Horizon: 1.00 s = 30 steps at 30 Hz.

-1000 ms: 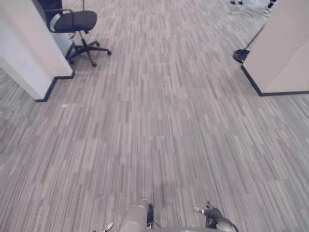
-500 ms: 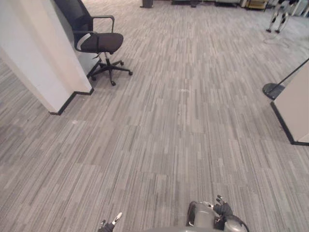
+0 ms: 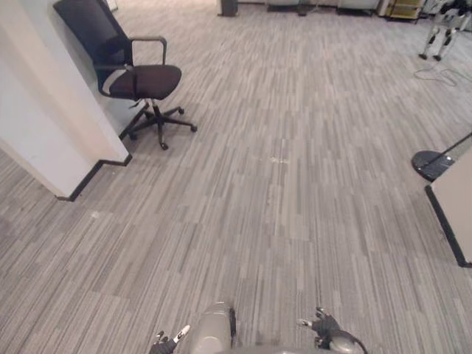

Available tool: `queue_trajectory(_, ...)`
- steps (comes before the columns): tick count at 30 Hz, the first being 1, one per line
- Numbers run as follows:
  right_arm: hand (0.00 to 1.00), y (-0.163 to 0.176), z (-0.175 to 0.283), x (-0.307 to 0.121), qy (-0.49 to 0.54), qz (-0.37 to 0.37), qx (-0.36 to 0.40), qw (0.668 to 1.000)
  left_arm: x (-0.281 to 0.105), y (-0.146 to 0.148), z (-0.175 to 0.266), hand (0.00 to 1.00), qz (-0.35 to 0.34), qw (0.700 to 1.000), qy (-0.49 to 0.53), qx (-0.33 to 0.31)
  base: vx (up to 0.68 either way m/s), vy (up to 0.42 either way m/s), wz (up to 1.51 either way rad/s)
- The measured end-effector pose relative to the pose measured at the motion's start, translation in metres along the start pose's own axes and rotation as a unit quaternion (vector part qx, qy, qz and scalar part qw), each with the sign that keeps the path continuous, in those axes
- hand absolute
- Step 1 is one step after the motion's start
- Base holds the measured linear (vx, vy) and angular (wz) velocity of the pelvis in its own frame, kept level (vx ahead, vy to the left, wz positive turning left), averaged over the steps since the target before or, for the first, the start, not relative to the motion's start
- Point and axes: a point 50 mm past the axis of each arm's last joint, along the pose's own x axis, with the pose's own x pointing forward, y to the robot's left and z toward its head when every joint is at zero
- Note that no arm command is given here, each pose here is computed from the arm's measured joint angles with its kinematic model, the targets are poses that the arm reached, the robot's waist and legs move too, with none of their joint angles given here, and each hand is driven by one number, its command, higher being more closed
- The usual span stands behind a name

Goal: Organize washtable

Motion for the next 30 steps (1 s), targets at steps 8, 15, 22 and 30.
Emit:
queue_trajectory(8,0.0,-0.013,-0.001,-0.001,-0.007,-0.03,0.053,0.998,0.003,0.005,0.004,0.0,0.001,1.0,-0.001,0.015,0.57,0.21,0.12)
queue_trajectory(15,0.0,-0.041,-0.017,-0.008,0.001,-0.078,0.102,0.992,0.005,0.001,0.005,0.0,-0.005,1.0,0.011,0.02,0.4,0.019,0.18)
queue_trajectory(22,0.0,-0.042,-0.011,-0.009,-0.017,-0.083,0.112,0.99,0.006,-0.014,0.013,0.0,-0.019,1.0,-0.009,0.021,0.44,-0.146,0.37)
queue_trajectory(30,0.0,-0.058,-0.008,-0.009,-0.022,-0.098,0.1,0.99,-0.001,-0.028,-0.009,0.0,-0.03,0.999,0.022,-0.01,0.63,-0.284,-0.06)
